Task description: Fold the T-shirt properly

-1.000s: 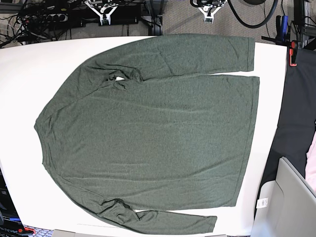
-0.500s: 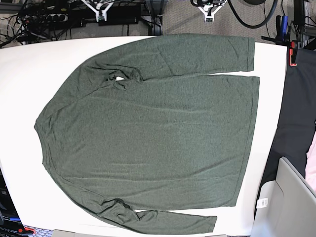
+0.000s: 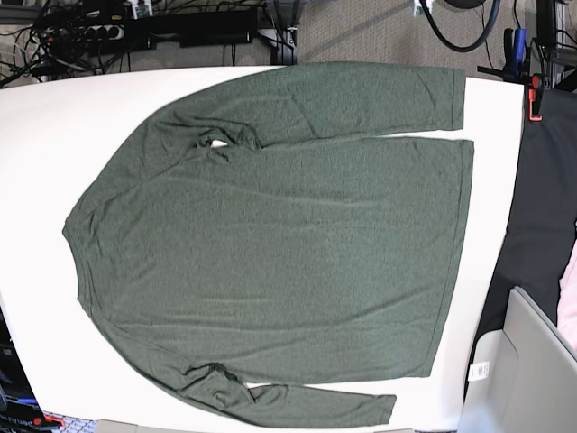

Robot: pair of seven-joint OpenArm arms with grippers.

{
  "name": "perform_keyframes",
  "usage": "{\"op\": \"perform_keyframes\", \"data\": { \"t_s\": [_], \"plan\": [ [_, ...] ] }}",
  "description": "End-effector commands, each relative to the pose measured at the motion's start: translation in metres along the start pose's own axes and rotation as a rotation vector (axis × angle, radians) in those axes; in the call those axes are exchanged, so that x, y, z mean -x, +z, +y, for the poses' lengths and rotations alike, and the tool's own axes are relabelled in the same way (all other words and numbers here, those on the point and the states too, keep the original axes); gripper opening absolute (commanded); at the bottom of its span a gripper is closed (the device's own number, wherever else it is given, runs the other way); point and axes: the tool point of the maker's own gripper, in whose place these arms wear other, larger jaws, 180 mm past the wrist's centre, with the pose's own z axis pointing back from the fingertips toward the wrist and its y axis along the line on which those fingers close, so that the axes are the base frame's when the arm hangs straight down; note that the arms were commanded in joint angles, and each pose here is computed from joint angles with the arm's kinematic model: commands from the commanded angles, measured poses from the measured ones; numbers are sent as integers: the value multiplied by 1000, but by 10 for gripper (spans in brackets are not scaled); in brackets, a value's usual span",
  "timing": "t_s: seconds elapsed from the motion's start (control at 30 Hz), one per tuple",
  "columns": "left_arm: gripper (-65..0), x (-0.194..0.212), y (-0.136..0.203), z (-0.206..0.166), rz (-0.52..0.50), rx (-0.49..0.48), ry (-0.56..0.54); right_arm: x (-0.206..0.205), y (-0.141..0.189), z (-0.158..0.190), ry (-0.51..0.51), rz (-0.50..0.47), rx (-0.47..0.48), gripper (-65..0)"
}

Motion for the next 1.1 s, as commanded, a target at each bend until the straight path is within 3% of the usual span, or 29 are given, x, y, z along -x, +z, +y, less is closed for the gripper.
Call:
{"op": "perform_keyframes", "data": {
  "t_s": [0.0,0.17,0.47,0.83,1.07],
  "plan": [
    [-648,13,7,16,7,-28,-20,4,9,-11,19,-4,17,-650],
    [-648,3,35,26,-90,-38,-67,-20,51,-31,94,-127,36,-650],
    [-648,-23,97,59,-252,-126,-27,-67,112,-36,178,-299,26,-650],
    [-648,-130,197,46,-612,-115,-92,-137,196,-89,149,-542,182,-650],
    [-644,-185,222,46,-664,-134,-64,-160,212,-105,139,-614,237,-650]
  ]
}}
